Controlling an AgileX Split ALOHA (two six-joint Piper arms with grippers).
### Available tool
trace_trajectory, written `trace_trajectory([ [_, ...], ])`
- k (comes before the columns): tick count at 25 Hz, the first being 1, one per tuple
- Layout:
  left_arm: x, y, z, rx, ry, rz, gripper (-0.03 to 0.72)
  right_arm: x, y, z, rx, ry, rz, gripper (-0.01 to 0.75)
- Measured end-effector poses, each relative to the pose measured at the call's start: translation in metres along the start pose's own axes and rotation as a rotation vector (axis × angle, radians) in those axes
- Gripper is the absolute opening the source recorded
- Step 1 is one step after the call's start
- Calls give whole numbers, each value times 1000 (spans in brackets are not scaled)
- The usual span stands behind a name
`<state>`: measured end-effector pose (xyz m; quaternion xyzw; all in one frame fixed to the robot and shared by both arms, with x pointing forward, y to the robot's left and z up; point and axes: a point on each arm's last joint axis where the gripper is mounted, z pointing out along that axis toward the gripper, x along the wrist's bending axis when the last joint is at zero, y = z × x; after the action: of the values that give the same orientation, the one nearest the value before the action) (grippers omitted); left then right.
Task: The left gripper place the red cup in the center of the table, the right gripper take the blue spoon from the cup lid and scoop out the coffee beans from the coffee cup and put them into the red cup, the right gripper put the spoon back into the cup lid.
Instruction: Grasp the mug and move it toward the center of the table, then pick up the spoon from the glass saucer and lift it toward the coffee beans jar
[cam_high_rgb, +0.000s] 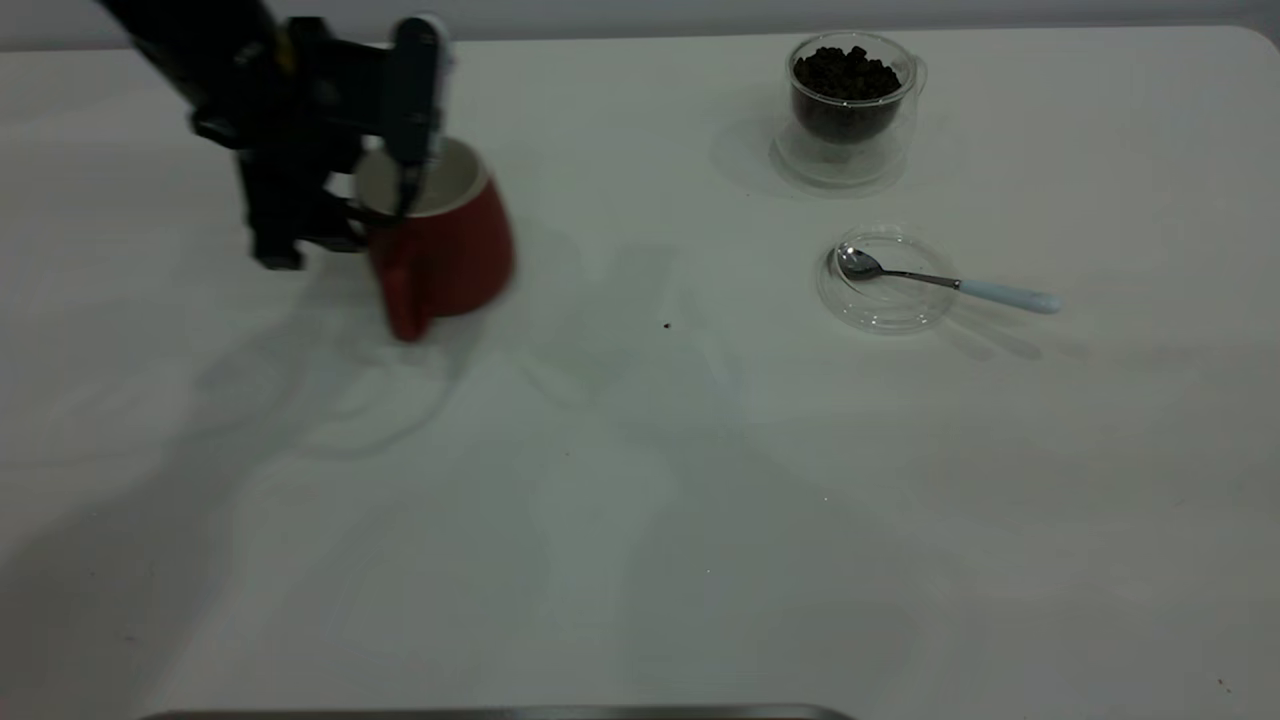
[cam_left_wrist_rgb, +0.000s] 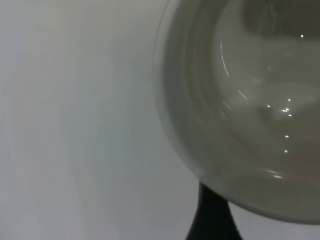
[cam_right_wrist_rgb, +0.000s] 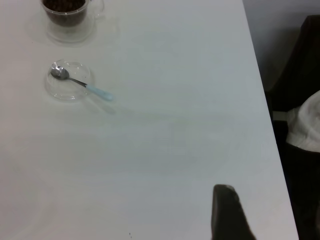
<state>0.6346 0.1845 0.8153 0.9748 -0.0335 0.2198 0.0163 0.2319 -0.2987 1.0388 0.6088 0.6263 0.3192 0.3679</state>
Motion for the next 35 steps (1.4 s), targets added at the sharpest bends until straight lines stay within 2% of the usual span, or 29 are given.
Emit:
trace_trajectory([
  [8, -11, 65, -6, -128, 53, -8, 586, 0, 0, 0, 0, 0, 0, 448],
  [13, -13, 73, -13, -123, 39, -56, 586, 0, 0, 0, 0, 0, 0, 448],
  [17, 4, 70, -48, -95, 65, -145, 586, 0, 0, 0, 0, 0, 0, 448],
  [21, 25, 61, -111, -50, 108, -323, 586, 0, 0, 0, 0, 0, 0, 448],
  [25, 30, 41, -181, 43, 121, -586, 586, 0, 0, 0, 0, 0, 0, 448],
  [30, 14, 11, -270, 165, 132, -922, 586, 0, 0, 0, 0, 0, 0, 448],
  [35, -17, -19, -342, 270, 141, -1103, 586, 0, 0, 0, 0, 0, 0, 448],
])
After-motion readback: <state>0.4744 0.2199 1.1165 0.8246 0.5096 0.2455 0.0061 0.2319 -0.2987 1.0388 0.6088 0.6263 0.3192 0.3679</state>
